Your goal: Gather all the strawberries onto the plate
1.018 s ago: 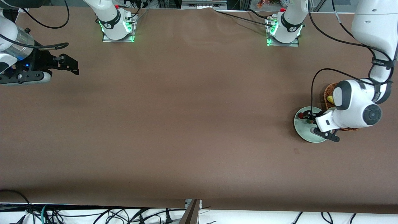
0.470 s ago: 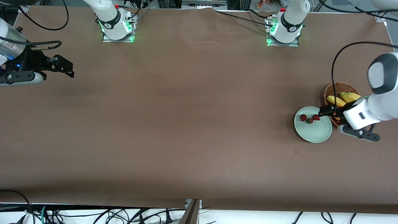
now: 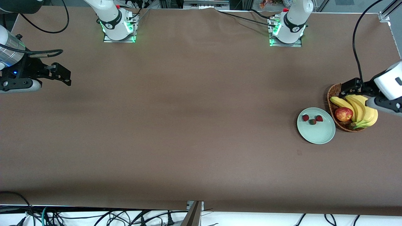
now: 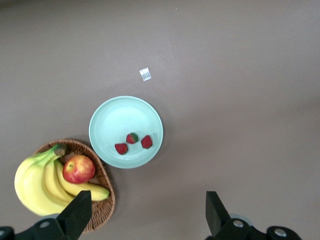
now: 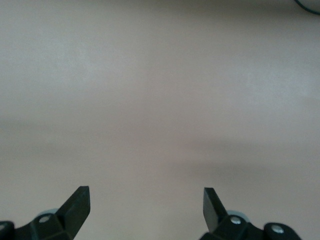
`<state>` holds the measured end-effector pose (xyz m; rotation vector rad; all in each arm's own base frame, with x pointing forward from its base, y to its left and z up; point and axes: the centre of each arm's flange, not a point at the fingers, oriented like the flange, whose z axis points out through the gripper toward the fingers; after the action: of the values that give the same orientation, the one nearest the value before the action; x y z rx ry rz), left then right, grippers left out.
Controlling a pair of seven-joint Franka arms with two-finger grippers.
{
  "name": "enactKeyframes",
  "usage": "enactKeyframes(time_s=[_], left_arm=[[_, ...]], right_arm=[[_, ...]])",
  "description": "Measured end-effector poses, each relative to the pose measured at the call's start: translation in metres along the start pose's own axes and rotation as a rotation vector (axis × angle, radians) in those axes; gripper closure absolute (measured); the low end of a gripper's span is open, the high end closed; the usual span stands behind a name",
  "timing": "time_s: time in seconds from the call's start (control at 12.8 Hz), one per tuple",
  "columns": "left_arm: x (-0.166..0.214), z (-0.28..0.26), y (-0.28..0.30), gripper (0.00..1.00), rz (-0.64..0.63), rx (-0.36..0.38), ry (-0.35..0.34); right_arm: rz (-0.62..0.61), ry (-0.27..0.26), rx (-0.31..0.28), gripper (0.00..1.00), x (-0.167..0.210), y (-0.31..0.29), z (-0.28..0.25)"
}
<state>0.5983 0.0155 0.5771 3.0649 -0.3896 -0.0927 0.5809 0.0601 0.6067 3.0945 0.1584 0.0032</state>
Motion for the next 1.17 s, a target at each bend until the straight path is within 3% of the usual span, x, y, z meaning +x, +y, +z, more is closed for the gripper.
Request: enactKeyframes(time_s=[0.47, 1.17], left_arm=[[-0.031, -0.031, 0.031, 0.00, -0.243, 0.000, -0.058], [-0.023, -0.017, 0.023, 0.00, -0.288, -0.005, -0.085]], right_arm=[[0.000, -0.001, -0.002, 0.00, 0.002, 0.000, 0.003], [0.000, 0.000, -0.003, 0.00, 0.002, 0.000, 0.002]])
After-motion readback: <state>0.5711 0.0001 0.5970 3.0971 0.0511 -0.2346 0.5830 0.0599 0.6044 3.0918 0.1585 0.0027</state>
